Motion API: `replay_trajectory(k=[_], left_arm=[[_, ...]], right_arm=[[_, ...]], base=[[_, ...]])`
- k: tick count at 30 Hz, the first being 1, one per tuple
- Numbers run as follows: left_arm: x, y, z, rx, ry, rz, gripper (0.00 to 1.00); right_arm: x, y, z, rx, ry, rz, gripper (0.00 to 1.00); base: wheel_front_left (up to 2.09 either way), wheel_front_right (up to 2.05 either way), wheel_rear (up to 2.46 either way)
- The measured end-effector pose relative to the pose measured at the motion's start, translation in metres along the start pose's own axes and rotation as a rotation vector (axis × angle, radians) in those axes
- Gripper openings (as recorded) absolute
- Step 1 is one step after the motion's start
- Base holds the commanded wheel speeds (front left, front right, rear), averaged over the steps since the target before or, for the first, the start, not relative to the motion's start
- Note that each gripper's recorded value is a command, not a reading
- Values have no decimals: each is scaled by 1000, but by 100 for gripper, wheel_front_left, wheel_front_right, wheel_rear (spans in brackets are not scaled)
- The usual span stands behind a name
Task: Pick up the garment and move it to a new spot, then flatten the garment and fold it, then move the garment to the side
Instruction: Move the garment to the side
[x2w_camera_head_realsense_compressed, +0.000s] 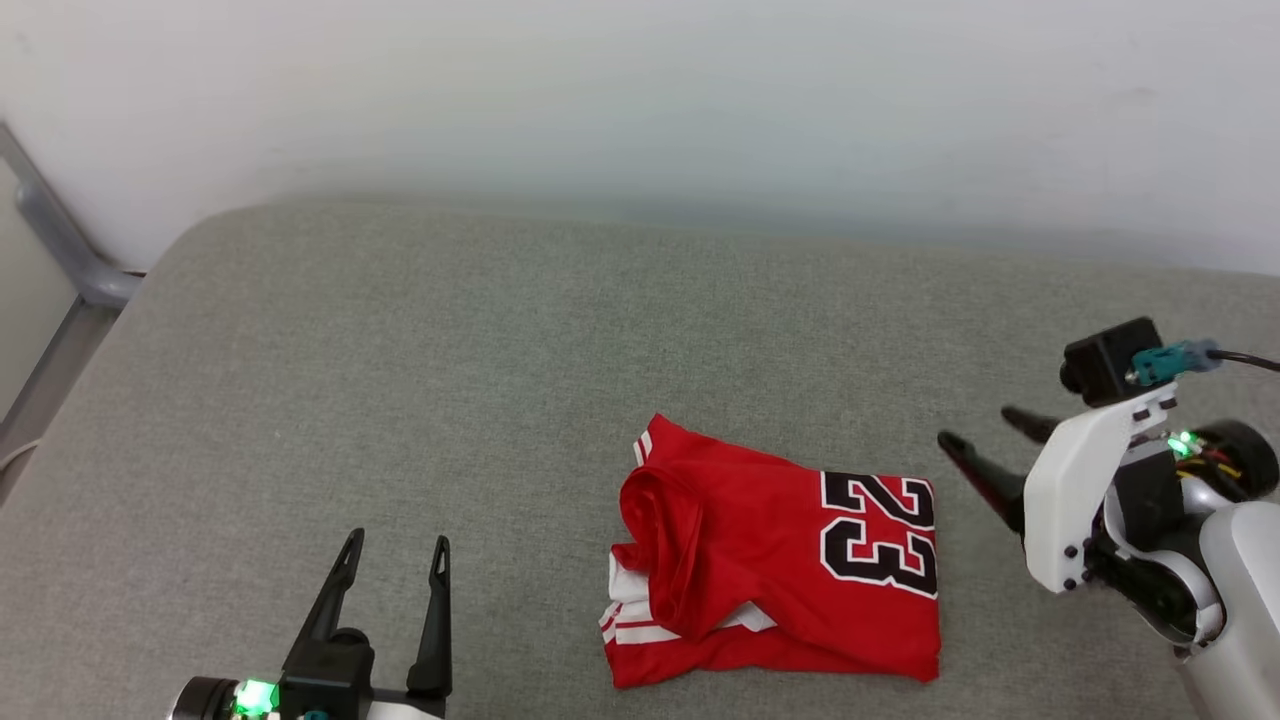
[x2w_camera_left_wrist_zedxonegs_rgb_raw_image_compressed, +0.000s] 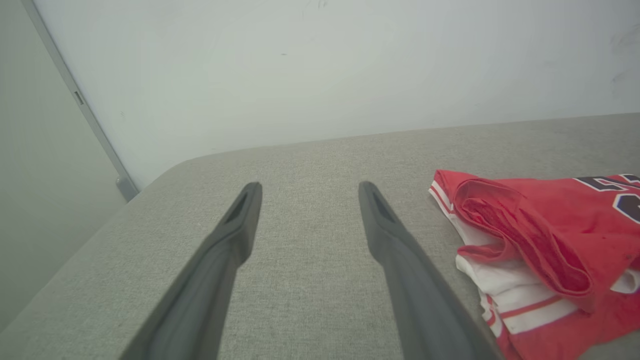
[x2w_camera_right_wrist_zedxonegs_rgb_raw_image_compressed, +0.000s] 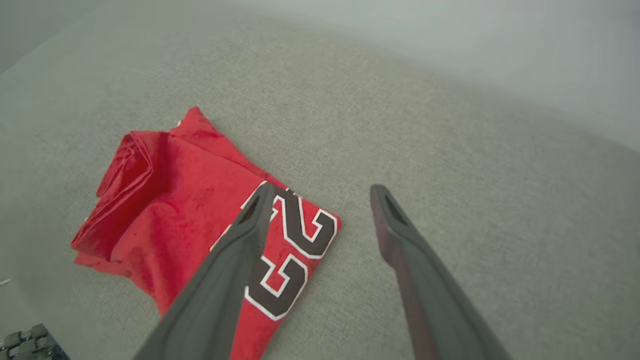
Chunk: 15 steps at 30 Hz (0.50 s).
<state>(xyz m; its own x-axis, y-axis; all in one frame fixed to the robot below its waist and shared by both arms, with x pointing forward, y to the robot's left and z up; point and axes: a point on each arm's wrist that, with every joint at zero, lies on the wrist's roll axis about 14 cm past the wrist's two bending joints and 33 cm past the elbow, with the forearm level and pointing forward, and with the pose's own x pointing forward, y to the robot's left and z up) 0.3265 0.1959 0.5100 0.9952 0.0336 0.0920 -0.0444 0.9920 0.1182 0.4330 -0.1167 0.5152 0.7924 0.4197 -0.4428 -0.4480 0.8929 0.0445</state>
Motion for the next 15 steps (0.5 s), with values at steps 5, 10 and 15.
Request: replay_trajectory(k=[5,10,15], left_arm=[[4,0,-1,-6,3,10,100],[9,1,-5,-7,17,20,100],[16,1,-10,-6,33,23,100]], right_arm=[[9,8,-49,53,251,63,100],[16,15,-85,72,403,108,100],[30,24,-109,112,471,139,100]], base=[[0,0,0],[0,0,0],[0,0,0]])
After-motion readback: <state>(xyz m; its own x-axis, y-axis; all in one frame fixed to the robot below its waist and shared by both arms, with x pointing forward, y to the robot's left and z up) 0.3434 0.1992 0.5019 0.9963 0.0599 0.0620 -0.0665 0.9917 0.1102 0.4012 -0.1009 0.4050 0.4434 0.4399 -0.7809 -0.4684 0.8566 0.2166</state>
